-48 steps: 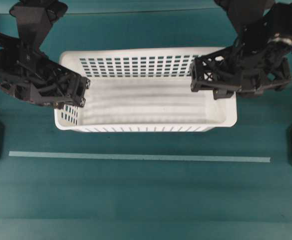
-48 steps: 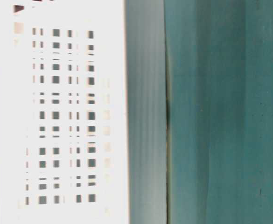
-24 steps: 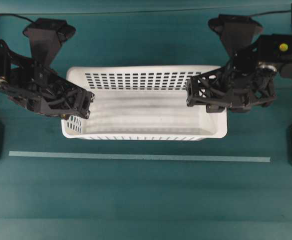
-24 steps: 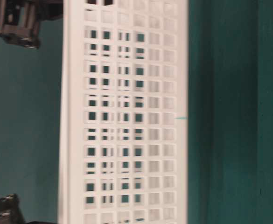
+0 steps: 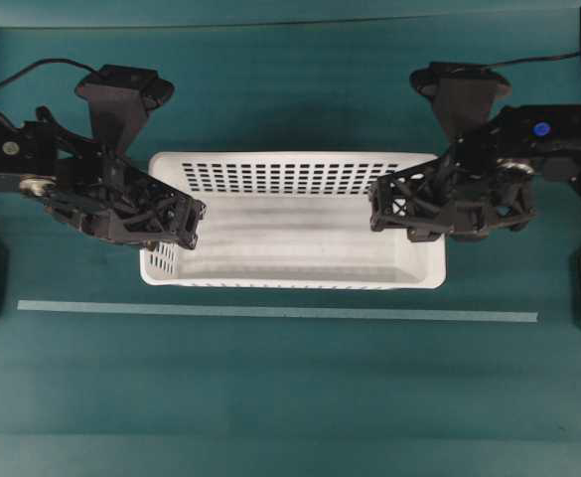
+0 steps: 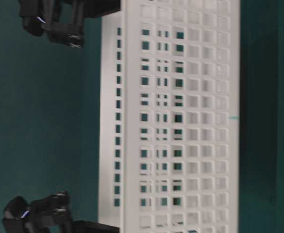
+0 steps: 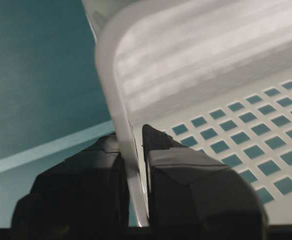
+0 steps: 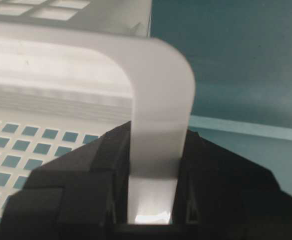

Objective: Lift the white basket with both hands.
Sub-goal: 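Lower the held basket forward back onto the table, then open both grippers to release the basket rims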

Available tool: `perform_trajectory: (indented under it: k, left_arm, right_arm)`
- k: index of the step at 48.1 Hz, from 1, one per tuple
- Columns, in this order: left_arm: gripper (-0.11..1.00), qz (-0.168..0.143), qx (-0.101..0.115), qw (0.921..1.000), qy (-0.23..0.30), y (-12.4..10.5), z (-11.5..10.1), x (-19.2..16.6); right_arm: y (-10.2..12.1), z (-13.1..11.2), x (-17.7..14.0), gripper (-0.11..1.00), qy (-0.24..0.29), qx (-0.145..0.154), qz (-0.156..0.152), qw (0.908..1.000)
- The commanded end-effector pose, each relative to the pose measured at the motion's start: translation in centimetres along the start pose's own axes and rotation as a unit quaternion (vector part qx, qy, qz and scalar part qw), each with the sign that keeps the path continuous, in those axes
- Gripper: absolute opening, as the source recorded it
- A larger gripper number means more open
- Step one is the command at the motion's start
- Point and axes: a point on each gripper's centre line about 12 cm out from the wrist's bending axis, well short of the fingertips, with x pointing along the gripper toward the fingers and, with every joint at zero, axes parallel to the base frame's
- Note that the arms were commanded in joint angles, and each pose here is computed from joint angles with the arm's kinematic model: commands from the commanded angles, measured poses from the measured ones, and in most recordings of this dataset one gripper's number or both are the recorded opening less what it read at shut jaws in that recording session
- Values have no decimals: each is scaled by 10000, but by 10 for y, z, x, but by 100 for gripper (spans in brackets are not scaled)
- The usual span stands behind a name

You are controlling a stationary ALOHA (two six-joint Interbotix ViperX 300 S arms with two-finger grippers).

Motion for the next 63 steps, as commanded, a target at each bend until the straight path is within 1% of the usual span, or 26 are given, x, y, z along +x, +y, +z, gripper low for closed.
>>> perform_trajectory:
  k: [1,8,12,16,20,25,32,40,52,63]
  left_arm:
    - [4,54,100,9999,8,-2,0,7]
    - [4,42,113,9999,17,-4,-1,16]
    - [4,-3,115,9999,4,-5,-1,21]
    - [4,17,93,10000,15,-4,-2,25]
    - [4,60,18,10000,32,-2,-3,28]
    - [4,106,-111,9999,61,2,-7,33]
    - [3,-3,-159,9999,40,3,-13,39]
    - [3,-17,-295,9996,38,7,-14,44]
    - [3,-141,-336,9993,-1,5,-12,48]
    - [3,-126,-337,9994,0,4,-12,53]
  right_arm:
    - [5,-8,13,21,47,-167,-139,9998]
    - [7,-12,24,21,71,-138,-249,9996]
    - [6,-12,27,21,64,-120,-227,9996]
    - [7,-12,29,21,51,-118,-175,9998]
    - [6,-13,32,21,48,-115,-168,9998]
    - [3,-13,37,21,68,-106,-234,9996]
    - [3,-15,43,21,70,-131,-243,9996]
    - [2,-15,49,21,59,-130,-238,9996]
    - [-1,-13,51,21,63,-104,-282,9995]
    - [-1,-12,52,21,59,-104,-275,9996]
